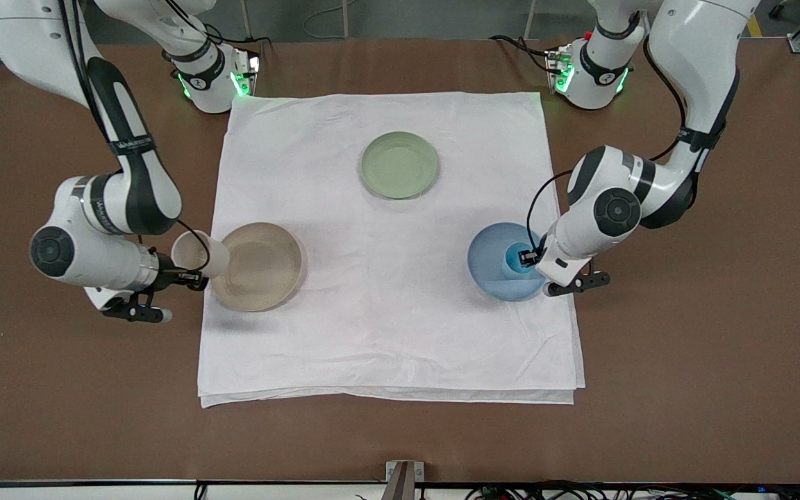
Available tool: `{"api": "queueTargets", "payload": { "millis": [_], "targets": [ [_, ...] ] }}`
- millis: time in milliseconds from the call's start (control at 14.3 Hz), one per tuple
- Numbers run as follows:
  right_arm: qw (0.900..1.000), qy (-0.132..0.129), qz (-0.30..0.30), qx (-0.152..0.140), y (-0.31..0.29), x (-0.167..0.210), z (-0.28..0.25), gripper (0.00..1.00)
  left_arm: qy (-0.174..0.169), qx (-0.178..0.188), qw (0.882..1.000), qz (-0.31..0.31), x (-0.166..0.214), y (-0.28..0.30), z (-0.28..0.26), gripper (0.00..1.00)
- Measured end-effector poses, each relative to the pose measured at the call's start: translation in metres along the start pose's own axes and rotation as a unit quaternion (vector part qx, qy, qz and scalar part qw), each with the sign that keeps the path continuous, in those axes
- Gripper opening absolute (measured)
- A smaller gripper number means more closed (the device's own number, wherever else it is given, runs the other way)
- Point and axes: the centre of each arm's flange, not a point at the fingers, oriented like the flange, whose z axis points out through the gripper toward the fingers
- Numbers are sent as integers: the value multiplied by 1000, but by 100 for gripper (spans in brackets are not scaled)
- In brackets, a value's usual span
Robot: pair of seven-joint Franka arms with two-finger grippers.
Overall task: Place blue cup in blue plate and white mug in gray plate
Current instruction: 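Set the blue cup on the blue plate while the right gripper lowers the mug, then release the mug onto the beige plate with the right gripper and withdraw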
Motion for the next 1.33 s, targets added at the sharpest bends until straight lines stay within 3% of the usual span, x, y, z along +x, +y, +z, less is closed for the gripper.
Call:
{"api": "queueTargets", "payload": {
  "millis": [280, 630, 840, 910, 1330],
  "targets": [
    [1000, 21, 23, -2, -64, -20, 9, 19, 8, 10, 999, -35, 30, -30, -109, 99],
    [999, 22, 19, -16, -68, -32, 36, 19, 39, 0, 998, -51, 59, -101, -241, 100],
    [999, 23, 13, -33, -60, -31, 45, 19, 37, 5, 999, -33, 59, -158, -297, 100],
    [999, 24, 13, -33, -59, -31, 45, 25, 38, 8, 999, -28, 52, -175, -315, 100],
    [999, 24, 13, -36, -57, -24, 30, 84, 42, 35, 998, 39, -13, -190, -381, 100]
  ]
}}
